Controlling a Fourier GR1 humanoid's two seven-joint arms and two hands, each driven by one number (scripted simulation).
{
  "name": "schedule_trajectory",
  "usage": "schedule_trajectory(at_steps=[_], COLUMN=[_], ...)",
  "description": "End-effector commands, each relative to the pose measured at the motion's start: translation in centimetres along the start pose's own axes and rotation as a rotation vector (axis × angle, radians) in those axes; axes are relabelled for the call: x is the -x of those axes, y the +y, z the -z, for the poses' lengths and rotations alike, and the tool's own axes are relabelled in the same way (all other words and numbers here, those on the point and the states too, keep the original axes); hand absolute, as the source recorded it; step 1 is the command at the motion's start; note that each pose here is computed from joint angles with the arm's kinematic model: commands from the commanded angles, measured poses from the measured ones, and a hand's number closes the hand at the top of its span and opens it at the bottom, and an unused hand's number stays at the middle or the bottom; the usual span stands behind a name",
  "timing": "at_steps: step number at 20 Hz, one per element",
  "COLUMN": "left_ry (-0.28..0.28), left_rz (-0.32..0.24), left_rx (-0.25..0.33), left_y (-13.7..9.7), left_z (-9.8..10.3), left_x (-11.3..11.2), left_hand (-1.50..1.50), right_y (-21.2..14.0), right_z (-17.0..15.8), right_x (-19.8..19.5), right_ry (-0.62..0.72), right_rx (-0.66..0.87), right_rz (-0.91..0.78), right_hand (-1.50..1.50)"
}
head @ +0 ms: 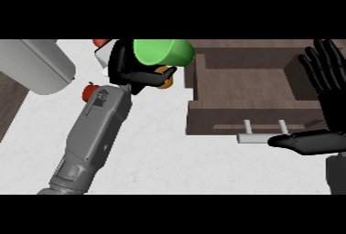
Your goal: Pick up the cup, place it into the drawer and close the drawer
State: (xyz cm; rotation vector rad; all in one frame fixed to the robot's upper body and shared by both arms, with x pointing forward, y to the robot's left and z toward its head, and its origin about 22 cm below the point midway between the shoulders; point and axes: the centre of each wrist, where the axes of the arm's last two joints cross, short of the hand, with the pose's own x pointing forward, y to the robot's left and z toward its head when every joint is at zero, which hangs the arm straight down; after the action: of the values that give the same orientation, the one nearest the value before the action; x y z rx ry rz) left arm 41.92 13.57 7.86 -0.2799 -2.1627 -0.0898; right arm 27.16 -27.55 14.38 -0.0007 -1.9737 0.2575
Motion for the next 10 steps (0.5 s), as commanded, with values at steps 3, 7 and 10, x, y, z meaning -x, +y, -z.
schedule_trajectory(at_steps=[3,7,10], left_ry=[0.036,0.097,0.180], left_rz=[0.050,0.095,0.145], left_rx=[0.041,0.013,-0.001], left_y=[-5.7,-8.8,-9.5], left_z=[4.8,7.5,8.7], left_x=[-4.3,-5.6,-5.4], left_hand=[1.50,1.50,1.50], right_y=[0.6,1.1,0.3], right_z=[0.7,0.4,1.1], right_x=[0.1,1.0,-0.9], right_ry=[-0.013,0.002,-0.034], right_rx=[-0.002,-0.015,-0.012], right_rz=[-0.002,0.003,0.010], right_hand=[-1.50,-1.50,-1.50])
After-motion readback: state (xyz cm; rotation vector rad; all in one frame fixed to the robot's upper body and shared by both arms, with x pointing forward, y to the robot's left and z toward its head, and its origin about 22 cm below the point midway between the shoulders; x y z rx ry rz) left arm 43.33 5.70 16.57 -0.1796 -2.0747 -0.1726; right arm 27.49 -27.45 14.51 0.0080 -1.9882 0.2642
